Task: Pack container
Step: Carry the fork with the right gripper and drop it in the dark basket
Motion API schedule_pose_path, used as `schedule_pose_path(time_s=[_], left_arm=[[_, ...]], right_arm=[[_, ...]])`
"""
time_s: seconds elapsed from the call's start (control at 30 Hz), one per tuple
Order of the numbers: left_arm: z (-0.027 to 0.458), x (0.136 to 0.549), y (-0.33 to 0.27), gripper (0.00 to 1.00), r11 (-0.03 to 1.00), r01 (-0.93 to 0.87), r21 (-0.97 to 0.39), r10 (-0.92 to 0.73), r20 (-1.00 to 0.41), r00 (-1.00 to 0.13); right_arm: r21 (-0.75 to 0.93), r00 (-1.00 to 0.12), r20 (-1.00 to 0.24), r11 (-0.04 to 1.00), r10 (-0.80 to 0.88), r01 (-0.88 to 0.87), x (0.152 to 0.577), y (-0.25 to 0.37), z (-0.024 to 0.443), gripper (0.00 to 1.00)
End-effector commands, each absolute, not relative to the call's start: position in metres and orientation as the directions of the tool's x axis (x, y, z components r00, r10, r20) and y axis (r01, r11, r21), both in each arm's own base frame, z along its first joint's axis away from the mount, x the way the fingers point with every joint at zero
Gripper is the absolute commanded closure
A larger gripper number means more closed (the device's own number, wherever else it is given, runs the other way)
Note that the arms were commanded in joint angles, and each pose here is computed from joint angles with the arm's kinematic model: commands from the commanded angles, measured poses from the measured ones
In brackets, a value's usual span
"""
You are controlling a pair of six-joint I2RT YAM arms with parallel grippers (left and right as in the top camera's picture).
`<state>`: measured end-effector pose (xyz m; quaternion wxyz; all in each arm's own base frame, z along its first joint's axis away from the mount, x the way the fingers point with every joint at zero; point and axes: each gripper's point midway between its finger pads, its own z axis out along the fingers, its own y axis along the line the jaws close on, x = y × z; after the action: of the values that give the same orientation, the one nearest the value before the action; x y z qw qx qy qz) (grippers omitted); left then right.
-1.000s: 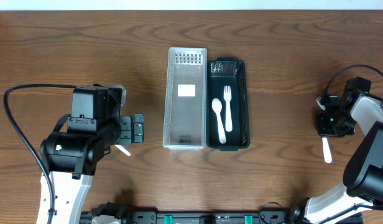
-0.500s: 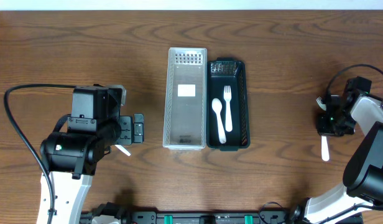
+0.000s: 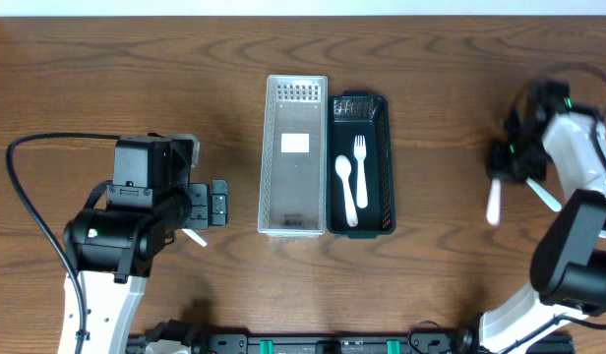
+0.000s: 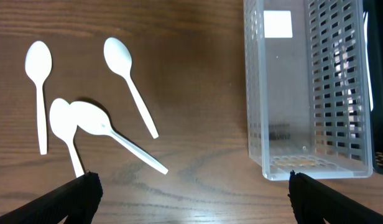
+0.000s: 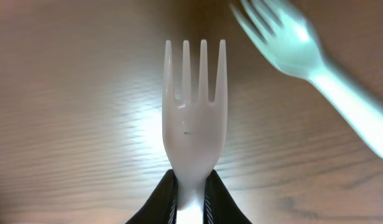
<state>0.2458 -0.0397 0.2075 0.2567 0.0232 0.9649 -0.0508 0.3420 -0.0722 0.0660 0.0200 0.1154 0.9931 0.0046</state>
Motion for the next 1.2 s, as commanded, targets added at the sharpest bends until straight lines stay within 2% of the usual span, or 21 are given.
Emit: schedule_pose_path(time_s=[0.0,0.2,0.33,0.47,0.83,1.0,1.03,1.13,1.17], left_arm=[[0.214,0.247,-0.039,0.02,0.994,0.073,-0.080,0.022,-0.515,-0.857],[0.214,0.247,-0.039,0.02,0.994,0.073,-0.080,0.022,-0.515,-0.857],[0.214,0.247,-0.039,0.02,0.994,0.073,-0.080,0.022,-0.515,-0.857],[0.214,0.247,-0.039,0.02,0.994,0.073,-0.080,0.022,-0.515,-0.857],[0.214,0.247,-0.039,0.02,0.994,0.073,-0.080,0.022,-0.515,-0.857],[0.214,0.247,-0.039,0.02,0.994,0.073,-0.080,0.022,-0.514,-0.858],[0.214,0.246,-0.039,0.02,0.994,0.073,-0.080,0.022,-0.512,-0.859],[0.214,0.246,-0.039,0.02,0.994,0.073,-0.080,0.022,-0.511,-0.859],[0.214,0.246,-0.039,0.02,0.994,0.073,-0.080,0.022,-0.511,-0.859]], right_arm=[[0.050,-0.970,-0.147,0.981,0.194,0.188,0.379,-0.027,0.117,0.99],[0.079,-0.954,-0.299,0.997,0.004,-0.021,0.408,0.071,0.183,0.99],[0.093,-0.935,-0.346,0.989,-0.080,-0.119,0.409,0.123,0.189,0.98],[0.108,-0.952,-0.297,0.989,-0.068,-0.105,0.400,0.148,0.166,0.98],[0.056,-0.989,-0.070,0.989,-0.133,-0.137,0.370,0.168,0.056,0.99],[0.046,-0.988,-0.036,0.987,-0.150,-0.152,0.367,0.174,0.038,0.99],[0.048,-0.987,-0.040,0.987,-0.153,-0.154,0.368,0.175,0.038,0.96],[0.057,-0.986,-0.052,0.986,-0.157,-0.160,0.369,0.179,0.040,0.66],[0.068,-0.986,-0.052,0.985,-0.157,-0.160,0.369,0.181,0.041,0.62]])
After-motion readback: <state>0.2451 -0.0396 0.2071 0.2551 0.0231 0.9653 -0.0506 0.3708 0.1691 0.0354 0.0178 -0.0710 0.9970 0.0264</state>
